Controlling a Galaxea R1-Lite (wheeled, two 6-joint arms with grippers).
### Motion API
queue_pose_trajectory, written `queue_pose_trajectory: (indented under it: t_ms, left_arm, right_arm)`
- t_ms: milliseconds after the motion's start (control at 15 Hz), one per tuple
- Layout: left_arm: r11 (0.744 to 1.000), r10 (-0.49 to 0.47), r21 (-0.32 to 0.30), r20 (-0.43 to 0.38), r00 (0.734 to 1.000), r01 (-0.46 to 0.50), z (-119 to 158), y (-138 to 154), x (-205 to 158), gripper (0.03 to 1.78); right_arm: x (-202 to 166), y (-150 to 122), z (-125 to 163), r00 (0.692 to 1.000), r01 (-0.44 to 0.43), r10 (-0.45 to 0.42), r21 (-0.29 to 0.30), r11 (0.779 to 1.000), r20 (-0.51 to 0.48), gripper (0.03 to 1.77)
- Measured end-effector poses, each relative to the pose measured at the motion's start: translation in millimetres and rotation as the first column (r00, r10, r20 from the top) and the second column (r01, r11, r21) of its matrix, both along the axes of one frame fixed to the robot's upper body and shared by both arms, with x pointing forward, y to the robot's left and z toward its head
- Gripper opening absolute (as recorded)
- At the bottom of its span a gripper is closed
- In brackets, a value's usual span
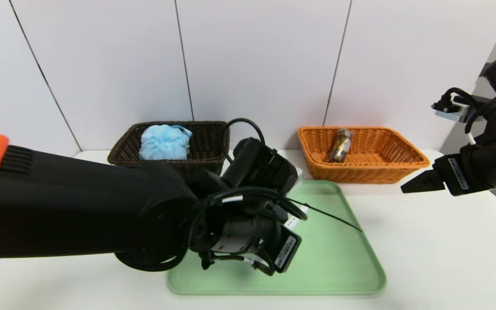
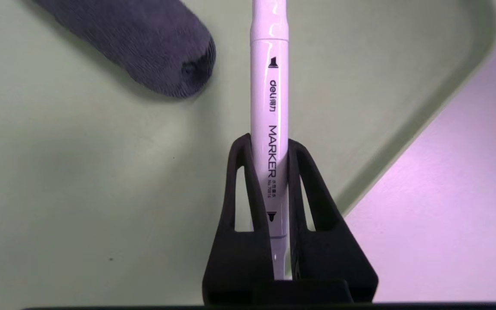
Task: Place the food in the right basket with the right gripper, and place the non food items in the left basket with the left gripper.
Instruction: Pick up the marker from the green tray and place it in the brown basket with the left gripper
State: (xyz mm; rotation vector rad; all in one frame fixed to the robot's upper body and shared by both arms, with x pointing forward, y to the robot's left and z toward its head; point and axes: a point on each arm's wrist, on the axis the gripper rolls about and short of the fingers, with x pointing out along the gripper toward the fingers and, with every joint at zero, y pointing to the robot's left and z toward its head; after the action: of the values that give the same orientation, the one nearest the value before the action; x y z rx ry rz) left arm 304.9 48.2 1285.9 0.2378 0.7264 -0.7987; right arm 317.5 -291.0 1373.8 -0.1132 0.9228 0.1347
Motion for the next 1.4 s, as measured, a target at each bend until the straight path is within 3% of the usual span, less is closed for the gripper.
queue_pose_trajectory:
  t_ms: [267,467,667,933,1067,1400]
  left_arm:
    - [0.994,0.027,-0.107,0.060,0.998,-0.021,44.7,11.5,-5.2,0.17]
    - [0.972,0.170,-0.179,0.091,0.981,-0.151,70.8,38.9,16.9,0.17]
    - [0.928,0.333,-0.215,0.116,0.936,-0.304,86.9,81.2,53.0,0.17]
    - [0.871,0.474,-0.198,0.102,0.875,-0.449,77.4,121.8,97.6,0.17]
    - [0.853,0.510,-0.180,0.085,0.856,-0.490,65.7,129.5,116.9,0.17]
    - [0.813,0.570,-0.220,0.108,0.814,-0.540,68.8,136.8,160.8,0.17]
  right_arm:
    - [-0.5,-0.2,-0.2,1.000,0.001,-0.001,0.001,1.000,-0.001,1.70]
    - [-1.1,-0.7,0.4,1.000,0.004,-0.004,0.002,1.000,0.002,1.70]
    - [-1.0,-0.9,0.2,1.000,0.006,-0.006,0.002,1.000,0.001,1.70]
    - [-1.0,-1.1,-1.5,1.000,0.008,-0.008,0.001,1.000,-0.007,1.70]
    - [-0.9,-1.0,-2.7,1.000,0.007,-0.007,-0.003,1.000,-0.012,1.70]
    - [-0.1,-3.4,-3.8,1.000,0.020,-0.020,-0.008,1.000,-0.019,1.70]
